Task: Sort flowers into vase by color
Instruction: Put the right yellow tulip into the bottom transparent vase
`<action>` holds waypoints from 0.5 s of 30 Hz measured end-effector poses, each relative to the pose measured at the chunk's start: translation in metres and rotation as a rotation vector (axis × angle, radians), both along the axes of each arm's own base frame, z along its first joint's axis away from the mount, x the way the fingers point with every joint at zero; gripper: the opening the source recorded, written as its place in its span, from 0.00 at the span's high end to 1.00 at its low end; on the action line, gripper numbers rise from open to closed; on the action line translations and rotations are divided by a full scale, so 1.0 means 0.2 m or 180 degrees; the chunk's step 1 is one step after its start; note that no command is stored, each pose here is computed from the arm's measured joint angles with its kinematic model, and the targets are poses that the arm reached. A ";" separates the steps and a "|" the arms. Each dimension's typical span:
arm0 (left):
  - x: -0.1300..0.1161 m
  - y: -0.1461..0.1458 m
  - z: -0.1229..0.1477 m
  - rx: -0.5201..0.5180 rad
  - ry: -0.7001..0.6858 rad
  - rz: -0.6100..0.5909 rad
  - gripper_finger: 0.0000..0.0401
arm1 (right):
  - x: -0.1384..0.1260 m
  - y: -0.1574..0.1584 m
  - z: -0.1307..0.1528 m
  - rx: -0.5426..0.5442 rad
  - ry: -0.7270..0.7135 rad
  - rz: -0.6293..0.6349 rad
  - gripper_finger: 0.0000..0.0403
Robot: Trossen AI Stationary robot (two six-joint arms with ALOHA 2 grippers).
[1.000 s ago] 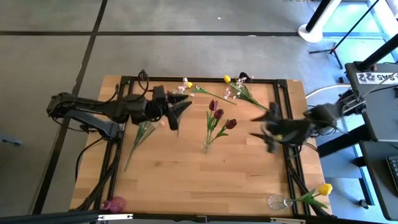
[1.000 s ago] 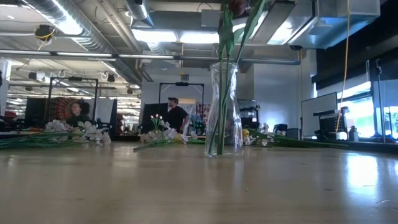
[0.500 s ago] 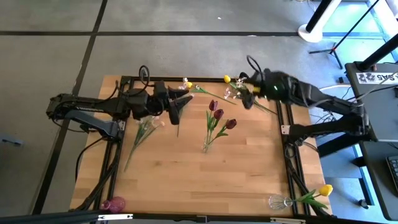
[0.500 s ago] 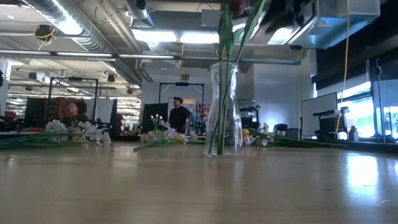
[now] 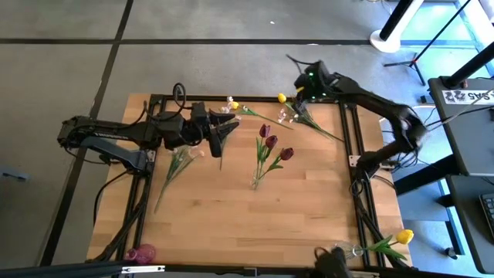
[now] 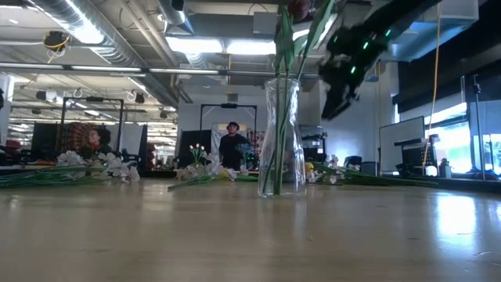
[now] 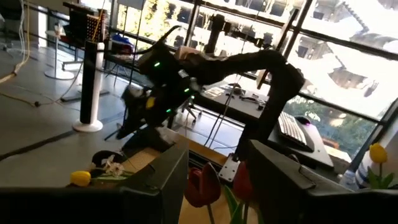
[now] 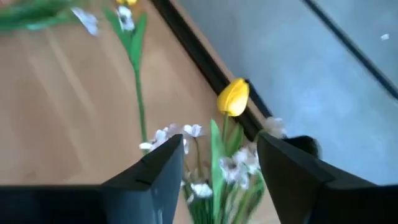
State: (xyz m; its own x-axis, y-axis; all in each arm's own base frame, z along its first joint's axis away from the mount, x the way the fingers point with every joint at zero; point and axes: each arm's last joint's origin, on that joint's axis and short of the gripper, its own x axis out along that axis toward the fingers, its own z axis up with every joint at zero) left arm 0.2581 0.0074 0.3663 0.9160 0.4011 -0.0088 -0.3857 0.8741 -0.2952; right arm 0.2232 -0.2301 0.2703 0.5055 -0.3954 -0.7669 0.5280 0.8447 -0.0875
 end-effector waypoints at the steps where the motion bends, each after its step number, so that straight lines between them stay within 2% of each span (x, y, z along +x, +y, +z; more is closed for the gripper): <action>1: 0.00 0.00 0.00 -0.0042 -0.0018 0.0003 0.60 | 0.02 -0.04 -0.05 0.0012 0.0020 0.0001 0.51; 8: -0.01 0.03 0.00 -0.0243 -0.0130 0.0390 0.60 | 0.09 -0.24 -0.32 0.0132 -0.0014 -0.0021 0.52; 15: -0.01 0.08 0.00 -0.0450 -0.0256 0.0590 0.60 | 0.13 -0.29 -0.51 0.0315 0.0111 0.0077 0.52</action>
State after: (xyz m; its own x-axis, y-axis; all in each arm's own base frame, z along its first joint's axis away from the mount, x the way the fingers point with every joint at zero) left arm 0.2554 0.0230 0.3665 0.8268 0.5624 -0.0069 -0.5060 0.7384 -0.4457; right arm 0.2489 -0.2880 0.1680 0.4862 -0.3047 -0.8190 0.5054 0.8626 -0.0209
